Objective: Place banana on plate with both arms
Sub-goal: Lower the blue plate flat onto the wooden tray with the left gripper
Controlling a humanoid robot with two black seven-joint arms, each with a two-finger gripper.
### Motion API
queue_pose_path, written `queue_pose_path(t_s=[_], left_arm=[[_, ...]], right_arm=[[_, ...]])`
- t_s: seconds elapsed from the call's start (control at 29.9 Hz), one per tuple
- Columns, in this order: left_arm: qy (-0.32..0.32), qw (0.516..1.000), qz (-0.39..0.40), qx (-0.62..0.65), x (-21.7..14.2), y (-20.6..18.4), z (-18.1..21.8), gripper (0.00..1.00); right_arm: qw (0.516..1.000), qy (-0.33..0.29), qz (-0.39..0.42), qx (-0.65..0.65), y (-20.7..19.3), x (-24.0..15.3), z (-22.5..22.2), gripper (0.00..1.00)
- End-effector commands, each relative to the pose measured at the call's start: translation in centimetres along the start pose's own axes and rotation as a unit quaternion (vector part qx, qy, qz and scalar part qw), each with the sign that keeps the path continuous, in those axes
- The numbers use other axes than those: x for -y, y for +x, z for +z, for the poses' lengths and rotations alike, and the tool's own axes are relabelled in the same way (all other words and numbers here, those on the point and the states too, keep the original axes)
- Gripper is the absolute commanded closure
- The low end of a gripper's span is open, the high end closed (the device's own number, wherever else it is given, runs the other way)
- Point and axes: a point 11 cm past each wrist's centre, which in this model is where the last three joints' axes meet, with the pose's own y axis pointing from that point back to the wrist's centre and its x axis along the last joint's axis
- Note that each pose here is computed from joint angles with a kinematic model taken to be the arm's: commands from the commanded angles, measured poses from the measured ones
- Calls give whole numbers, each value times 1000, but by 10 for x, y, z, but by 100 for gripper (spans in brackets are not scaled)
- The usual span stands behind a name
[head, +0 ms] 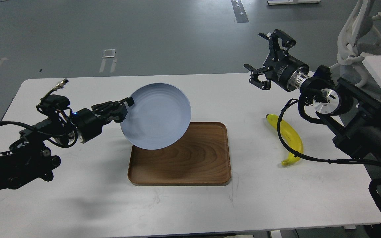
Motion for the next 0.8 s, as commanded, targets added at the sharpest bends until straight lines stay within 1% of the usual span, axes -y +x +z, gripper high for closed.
queue_pose_path(t_s=[0.0,0.07,0.2,0.43,0.63,0.77], left_arm=[[-6,1000,-30,2,23,-18,10,100],[-15,998,-58,17,44,-36,20,100],[-11,996,-81,32,59,-54,22,100],[-11,993,-111,36,56,-78,22,100],[4,993,-108,42,54,-75,12,100],[2,993,-107,42,54,-75,12,100]], right_arm=[[1000,14,16,0,9,-4,-14,0],[1000,20,24,-2,16,-8,-21,0],[999,23,31,-5,23,-13,-26,0],[999,26,37,-6,28,-16,-29,0],[999,26,36,-3,26,-15,-28,0],[999,26,37,-4,27,-15,-28,0]])
